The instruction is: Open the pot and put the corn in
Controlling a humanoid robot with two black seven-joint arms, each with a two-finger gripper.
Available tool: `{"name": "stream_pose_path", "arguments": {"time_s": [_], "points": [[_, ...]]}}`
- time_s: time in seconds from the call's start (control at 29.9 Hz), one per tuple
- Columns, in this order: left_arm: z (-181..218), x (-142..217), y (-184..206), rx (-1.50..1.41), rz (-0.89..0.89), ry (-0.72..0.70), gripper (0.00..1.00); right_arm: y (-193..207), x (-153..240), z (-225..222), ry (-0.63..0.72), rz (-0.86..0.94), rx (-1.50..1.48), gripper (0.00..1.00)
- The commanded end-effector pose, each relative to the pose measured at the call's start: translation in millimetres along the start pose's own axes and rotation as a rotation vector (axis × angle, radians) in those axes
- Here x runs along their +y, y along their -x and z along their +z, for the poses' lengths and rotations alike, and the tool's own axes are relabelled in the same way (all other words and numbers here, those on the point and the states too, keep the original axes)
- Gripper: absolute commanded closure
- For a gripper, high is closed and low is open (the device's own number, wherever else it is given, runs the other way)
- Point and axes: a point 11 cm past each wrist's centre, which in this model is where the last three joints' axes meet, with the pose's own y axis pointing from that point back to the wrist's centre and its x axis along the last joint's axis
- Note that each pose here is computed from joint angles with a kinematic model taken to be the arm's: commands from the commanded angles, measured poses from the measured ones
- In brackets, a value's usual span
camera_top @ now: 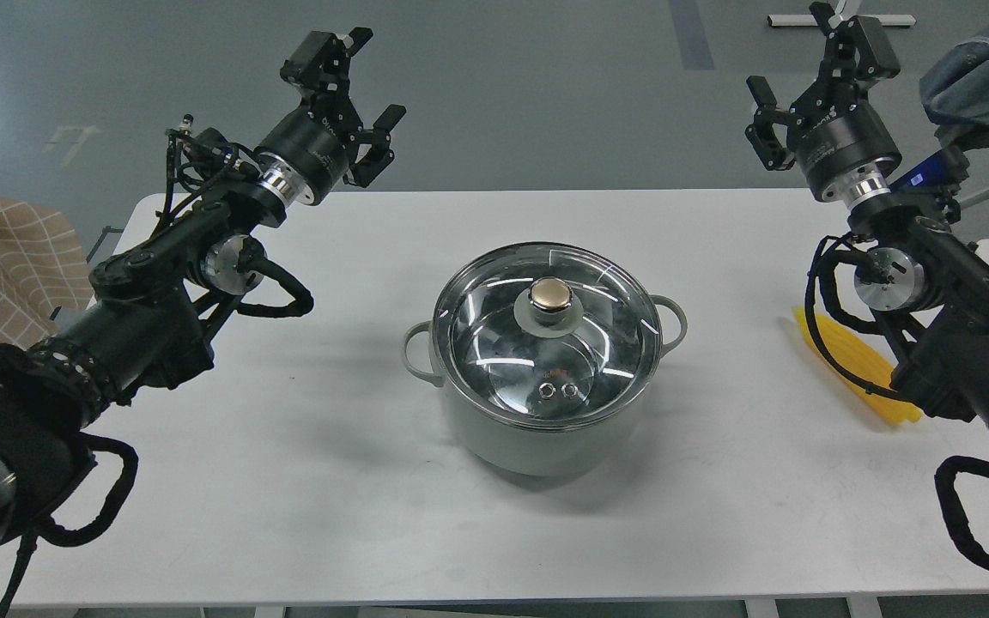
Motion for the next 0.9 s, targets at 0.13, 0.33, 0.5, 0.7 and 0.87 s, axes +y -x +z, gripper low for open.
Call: {"name": "stream_pose_path", "arguments": {"time_s": [0.13,0.33,0.5,0.7,0.87], "points": [[1,3,2,0.025,-0.035,0.019,0.01,5,1,7,0.008,-0.007,-0.015,0.03],[3,3,-1,0.025,-0.031,0.019,0.01,12,-2,12,0.014,-0.016,-0.024,0.01],[7,1,-1,0.019,-0.030,0.018,0.01,9,-1,12,0.018,-0.031,-0.032,0.01],[12,4,-7,0.044,-0.003,0.056,0.01,7,0,12,0.020,-0.035,-0.037,0.01],[16,2,-5,0.069,0.001,0.082,0.01,2,2,13,0.025,-0.019,-0.033,0.01]]}}
